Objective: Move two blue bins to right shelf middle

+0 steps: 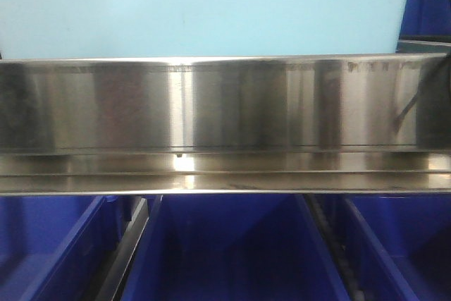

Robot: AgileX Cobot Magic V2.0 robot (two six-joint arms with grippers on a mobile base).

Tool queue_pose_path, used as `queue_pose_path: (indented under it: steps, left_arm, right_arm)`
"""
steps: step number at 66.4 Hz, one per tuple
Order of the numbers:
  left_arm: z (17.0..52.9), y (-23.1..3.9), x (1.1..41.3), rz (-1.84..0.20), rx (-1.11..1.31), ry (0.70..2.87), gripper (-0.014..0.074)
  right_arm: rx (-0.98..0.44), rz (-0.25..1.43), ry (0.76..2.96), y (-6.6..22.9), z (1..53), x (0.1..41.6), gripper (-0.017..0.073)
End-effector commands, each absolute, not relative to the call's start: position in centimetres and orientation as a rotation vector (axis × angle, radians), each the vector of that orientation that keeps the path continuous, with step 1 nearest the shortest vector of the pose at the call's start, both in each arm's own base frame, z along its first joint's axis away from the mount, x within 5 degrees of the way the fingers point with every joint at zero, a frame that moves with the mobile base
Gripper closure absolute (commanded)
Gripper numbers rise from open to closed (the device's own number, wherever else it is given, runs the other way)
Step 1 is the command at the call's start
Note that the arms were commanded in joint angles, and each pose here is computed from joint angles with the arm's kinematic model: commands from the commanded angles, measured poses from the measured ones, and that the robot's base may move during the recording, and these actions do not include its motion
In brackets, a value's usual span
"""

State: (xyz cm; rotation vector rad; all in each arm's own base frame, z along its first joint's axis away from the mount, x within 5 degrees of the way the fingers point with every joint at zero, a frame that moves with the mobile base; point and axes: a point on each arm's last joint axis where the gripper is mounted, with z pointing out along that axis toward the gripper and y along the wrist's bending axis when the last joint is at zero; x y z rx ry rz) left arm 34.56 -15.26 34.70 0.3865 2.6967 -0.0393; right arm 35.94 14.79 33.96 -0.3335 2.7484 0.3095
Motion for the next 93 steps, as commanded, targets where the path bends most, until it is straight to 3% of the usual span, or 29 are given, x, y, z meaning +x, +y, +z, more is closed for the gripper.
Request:
queue_pose_path:
  steps: [1,18,42,93]
  left_arm:
    - [37.0,-14.8,33.4,-0.045,0.391,2.624,0.0704]
    - [41.9,-13.3,30.1,-0.118,0.36,2.477,0.0704]
    - [51.9,-12.0,26.8,-0.261,0.293,2.117,0.0704]
    - [52.4,-12.0,26.8,-0.267,0.288,2.08,0.0704]
  right_arm:
    - [-0.342,0.331,2.674,14.3,36.6,34.6,0.0713]
    - [-0.323,0.358,2.445,13.3,42.5,32.5,0.0713]
    - [-0.306,0.395,2.147,12.3,51.2,30.1,0.0713]
    - [-0.304,0.399,2.125,12.2,51.8,29.9,0.0713]
